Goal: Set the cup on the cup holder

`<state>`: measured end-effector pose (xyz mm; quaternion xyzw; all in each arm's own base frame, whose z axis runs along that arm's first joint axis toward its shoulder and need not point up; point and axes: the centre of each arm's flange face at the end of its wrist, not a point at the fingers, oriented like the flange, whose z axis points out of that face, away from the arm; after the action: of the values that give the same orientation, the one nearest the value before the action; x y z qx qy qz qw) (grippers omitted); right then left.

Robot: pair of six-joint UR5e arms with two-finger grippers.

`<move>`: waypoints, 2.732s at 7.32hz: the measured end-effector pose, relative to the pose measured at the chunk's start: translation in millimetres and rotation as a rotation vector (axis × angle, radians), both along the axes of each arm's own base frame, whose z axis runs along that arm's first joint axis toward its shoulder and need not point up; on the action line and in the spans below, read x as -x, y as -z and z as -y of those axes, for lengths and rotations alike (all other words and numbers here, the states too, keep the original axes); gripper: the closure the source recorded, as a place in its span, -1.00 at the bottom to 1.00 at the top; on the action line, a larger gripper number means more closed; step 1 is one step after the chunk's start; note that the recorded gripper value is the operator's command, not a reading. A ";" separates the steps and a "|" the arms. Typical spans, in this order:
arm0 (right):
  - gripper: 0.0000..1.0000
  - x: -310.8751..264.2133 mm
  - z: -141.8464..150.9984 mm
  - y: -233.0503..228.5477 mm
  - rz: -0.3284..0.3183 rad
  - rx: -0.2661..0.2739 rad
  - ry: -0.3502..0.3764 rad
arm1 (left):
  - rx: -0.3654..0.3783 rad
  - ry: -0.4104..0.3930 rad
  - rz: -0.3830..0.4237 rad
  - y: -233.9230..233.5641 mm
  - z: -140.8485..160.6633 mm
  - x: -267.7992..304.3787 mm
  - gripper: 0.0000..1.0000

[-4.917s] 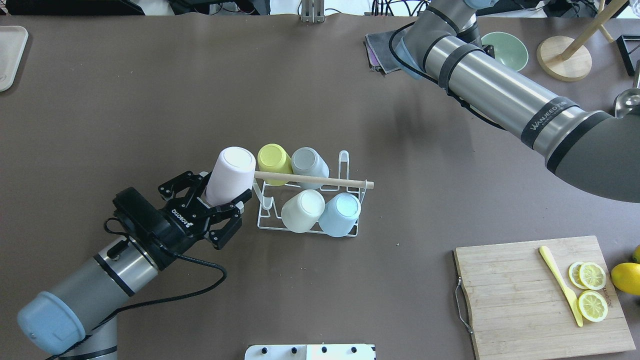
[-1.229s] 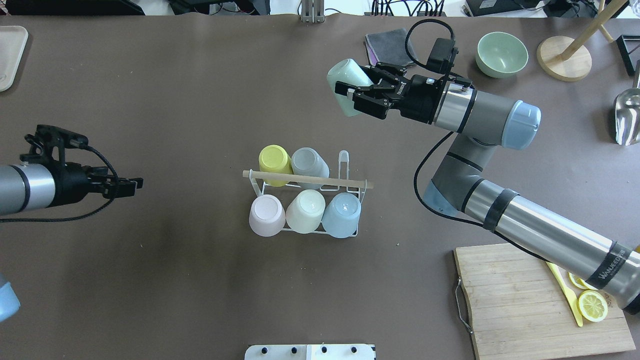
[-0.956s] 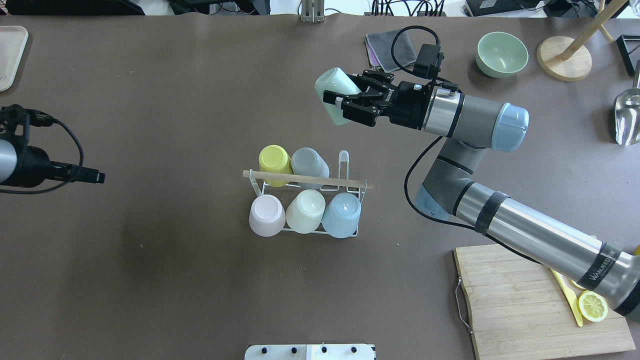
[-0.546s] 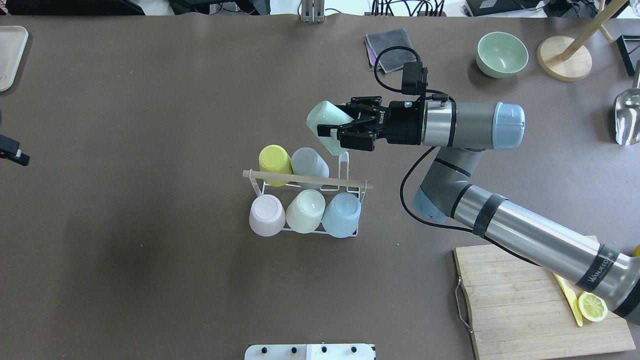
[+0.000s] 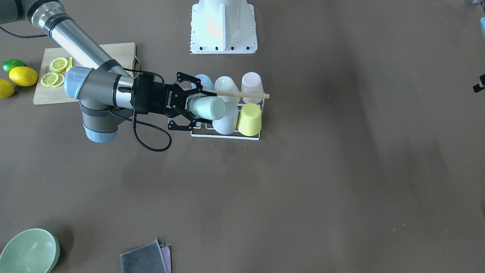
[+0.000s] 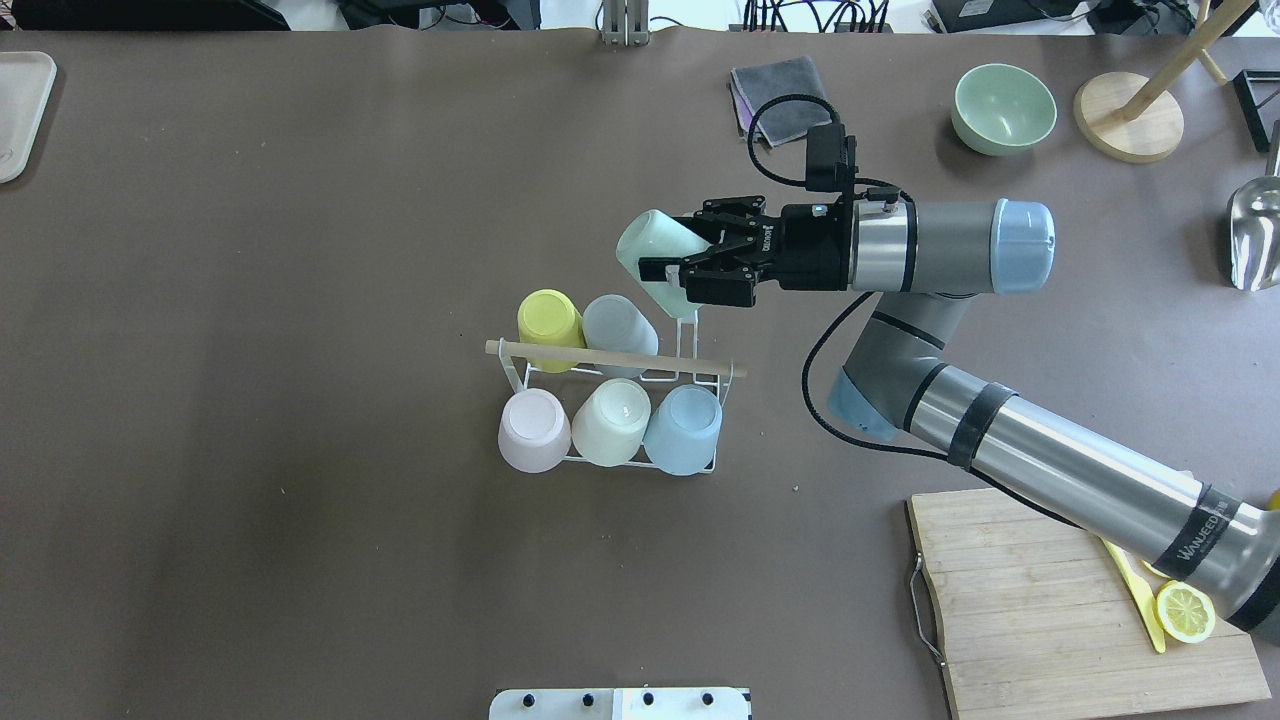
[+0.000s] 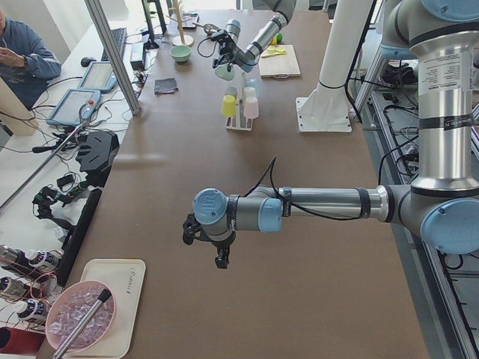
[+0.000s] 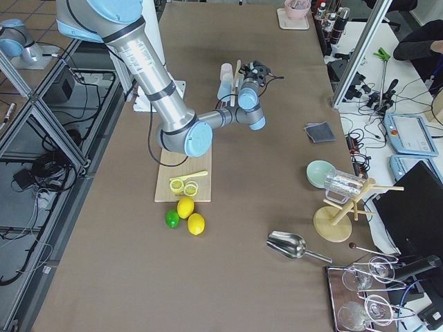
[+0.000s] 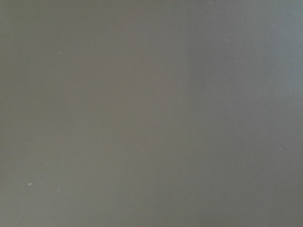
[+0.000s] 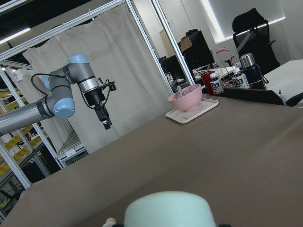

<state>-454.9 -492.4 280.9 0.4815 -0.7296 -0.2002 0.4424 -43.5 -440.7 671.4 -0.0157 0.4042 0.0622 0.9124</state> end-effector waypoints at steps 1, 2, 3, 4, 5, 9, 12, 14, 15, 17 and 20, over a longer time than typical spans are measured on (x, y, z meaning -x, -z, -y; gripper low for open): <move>1.00 3.7 -3.0 0.4 0.001 -0.003 0.004 | -0.004 -0.029 0.049 -8.4 -6.5 17.4 -0.97; 1.00 7.4 -6.1 -0.5 0.001 -0.003 0.007 | 0.005 -0.038 0.076 -15.3 -11.9 26.4 -0.97; 1.00 9.6 -8.6 -2.8 -0.001 -0.001 0.009 | 0.023 -0.025 0.085 -24.1 -17.0 35.4 -0.97; 1.00 10.7 -10.3 -5.6 -0.004 0.001 0.010 | 0.040 0.005 0.085 -31.6 -22.0 48.6 -0.97; 1.00 10.8 -10.9 -7.5 -0.006 0.003 0.010 | 0.051 0.036 0.082 -34.8 -26.0 60.8 -0.97; 1.00 11.7 -11.7 -13.3 -0.008 0.015 0.000 | 0.131 0.152 0.089 -33.1 -25.7 71.9 -0.97; 1.00 14.4 -12.8 -15.1 -0.012 0.017 0.002 | 0.125 0.166 0.099 -25.4 -26.1 73.3 -0.97; 1.00 12.7 -13.6 -19.0 -0.011 0.015 0.003 | 0.118 0.168 0.099 -19.8 -26.6 73.3 -0.97; 1.00 10.0 -15.0 -22.9 -0.003 0.009 0.002 | 0.130 0.167 0.098 -25.2 -32.5 72.6 -0.97; 0.97 6.5 -17.2 -29.5 0.002 0.005 0.002 | 0.151 0.166 0.097 -35.4 -44.7 71.1 -0.97; -1.00 3.6 -16.9 -30.4 0.005 0.003 -0.002 | 0.156 0.165 0.097 -38.1 -48.1 70.7 -0.97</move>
<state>-458.5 -475.4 311.3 0.4819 -0.7308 -0.1973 0.4414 -114.1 -392.7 709.5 -0.0563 0.3633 -0.0453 0.9289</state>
